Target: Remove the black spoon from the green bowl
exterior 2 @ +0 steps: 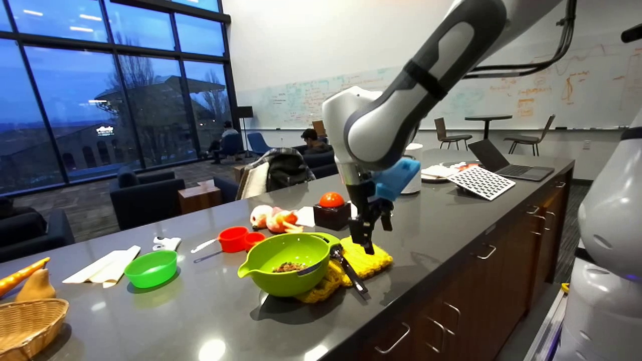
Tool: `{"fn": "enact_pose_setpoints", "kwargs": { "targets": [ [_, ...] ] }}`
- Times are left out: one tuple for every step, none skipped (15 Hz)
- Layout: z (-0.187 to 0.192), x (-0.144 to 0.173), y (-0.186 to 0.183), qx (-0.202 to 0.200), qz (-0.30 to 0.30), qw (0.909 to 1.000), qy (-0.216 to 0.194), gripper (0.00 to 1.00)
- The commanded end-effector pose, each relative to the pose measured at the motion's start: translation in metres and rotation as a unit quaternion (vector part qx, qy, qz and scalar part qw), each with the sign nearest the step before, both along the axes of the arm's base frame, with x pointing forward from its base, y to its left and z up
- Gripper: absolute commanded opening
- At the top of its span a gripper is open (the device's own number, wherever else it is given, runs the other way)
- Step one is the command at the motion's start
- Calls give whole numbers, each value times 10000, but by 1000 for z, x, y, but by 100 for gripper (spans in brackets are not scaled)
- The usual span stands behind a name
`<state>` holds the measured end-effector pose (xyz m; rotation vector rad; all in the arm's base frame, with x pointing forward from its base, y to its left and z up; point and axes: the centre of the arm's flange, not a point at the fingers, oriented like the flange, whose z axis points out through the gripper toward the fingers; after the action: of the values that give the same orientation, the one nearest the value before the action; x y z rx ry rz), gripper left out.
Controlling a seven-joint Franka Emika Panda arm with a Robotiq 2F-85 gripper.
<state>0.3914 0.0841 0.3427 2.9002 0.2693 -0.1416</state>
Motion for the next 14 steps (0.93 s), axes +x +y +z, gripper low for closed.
{"fn": "enact_pose_setpoints", "kwargs": {
  "targets": [
    [81, 7, 21, -391, -19, 9992, 52, 100],
    [98, 8, 25, -354, -70, 9993, 15, 100],
    [113, 9, 28, -254, -118, 9996, -56, 100],
    [127, 11, 30, -113, -167, 9997, -155, 100],
    [137, 16, 31, -2, -215, 9993, -307, 100],
    [146, 21, 31, 86, -209, 9988, -424, 100],
    [152, 29, 29, 153, -195, 9982, -551, 100],
    [157, 34, 27, 206, -190, 9975, -654, 100],
    [162, 38, 23, 241, -218, 9968, -725, 100],
    [165, 41, 21, 279, -242, 9963, -775, 100],
    [168, 43, 21, 280, -234, 9961, -798, 100],
    [162, 34, 20, 164, -223, 9968, -744, 100],
    [164, 36, 19, 183, -240, 9966, -771, 100],
    [164, 38, 18, 192, -248, 9965, -780, 100]
  ]
}}
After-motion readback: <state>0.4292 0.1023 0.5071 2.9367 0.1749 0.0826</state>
